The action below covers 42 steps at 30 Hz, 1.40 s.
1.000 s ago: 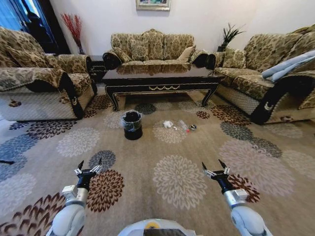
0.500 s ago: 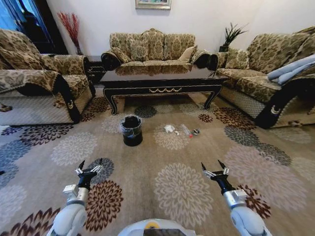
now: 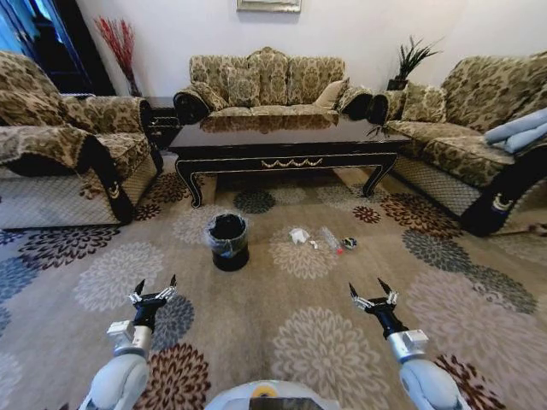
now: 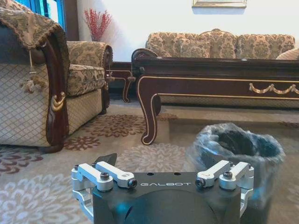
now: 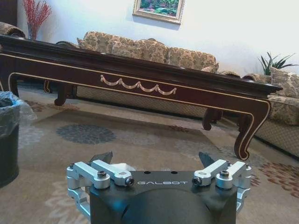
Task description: Move to the front of the table and pick up the trash from the floor, then place it into the trash bin.
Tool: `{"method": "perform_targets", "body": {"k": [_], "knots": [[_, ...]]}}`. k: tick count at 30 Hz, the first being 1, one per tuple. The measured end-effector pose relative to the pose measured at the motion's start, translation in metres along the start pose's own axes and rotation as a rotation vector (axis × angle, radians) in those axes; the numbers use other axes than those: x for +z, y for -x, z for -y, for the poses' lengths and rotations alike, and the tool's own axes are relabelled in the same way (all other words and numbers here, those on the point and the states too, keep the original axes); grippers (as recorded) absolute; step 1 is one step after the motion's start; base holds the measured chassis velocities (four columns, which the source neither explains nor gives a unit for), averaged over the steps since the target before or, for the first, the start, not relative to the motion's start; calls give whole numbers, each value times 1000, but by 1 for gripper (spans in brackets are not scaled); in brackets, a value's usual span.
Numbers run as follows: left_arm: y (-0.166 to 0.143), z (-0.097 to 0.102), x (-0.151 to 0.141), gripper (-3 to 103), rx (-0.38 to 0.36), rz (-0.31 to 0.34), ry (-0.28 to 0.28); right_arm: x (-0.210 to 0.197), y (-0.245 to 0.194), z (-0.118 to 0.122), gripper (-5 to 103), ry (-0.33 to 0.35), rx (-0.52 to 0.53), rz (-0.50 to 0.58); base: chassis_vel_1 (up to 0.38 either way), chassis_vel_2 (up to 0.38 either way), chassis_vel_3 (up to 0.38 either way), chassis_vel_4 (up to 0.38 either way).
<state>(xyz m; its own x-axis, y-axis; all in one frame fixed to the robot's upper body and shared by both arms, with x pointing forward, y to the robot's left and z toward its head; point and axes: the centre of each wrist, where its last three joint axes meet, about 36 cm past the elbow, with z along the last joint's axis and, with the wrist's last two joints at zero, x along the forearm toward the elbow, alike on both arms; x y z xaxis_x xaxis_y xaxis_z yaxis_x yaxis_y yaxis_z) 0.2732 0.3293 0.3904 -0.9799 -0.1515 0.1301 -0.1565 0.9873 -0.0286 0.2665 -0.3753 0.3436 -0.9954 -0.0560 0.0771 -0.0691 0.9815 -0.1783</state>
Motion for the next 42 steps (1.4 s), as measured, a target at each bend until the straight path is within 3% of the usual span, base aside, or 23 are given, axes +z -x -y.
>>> {"method": "perform_targets", "body": {"k": [10, 21, 30, 34, 37, 40, 42], "knots": [[2, -6, -4, 100, -36, -27, -21, 0, -2, 0, 100, -1, 4, -2, -203, 196, 217, -212], [4, 4, -20, 100, 18, 7, -30, 5, -7, -8, 100, 3, 7, -11, -197, 199, 203, -198], [11, 6, -28, 100, 39, -3, -40, 4, -4, -9, 100, 10, 39, -4, -189, 206, 195, -202], [13, 15, -51, 100, 76, -69, -119, 4, -3, -8, 100, 10, 43, 5, -90, 116, 81, -93], [16, 19, -68, 100, 99, -100, -132, 5, -3, -7, 100, 8, 43, 6, -20, 28, 11, -10], [25, 31, -92, 100, 131, -220, -142, 6, -4, -7, 100, 6, 44, 5, 0, 0, 0, 0], [28, 35, -95, 100, 138, -254, -131, 6, -4, -7, 100, 6, 45, 6, 0, 0, 0, 0]]}}
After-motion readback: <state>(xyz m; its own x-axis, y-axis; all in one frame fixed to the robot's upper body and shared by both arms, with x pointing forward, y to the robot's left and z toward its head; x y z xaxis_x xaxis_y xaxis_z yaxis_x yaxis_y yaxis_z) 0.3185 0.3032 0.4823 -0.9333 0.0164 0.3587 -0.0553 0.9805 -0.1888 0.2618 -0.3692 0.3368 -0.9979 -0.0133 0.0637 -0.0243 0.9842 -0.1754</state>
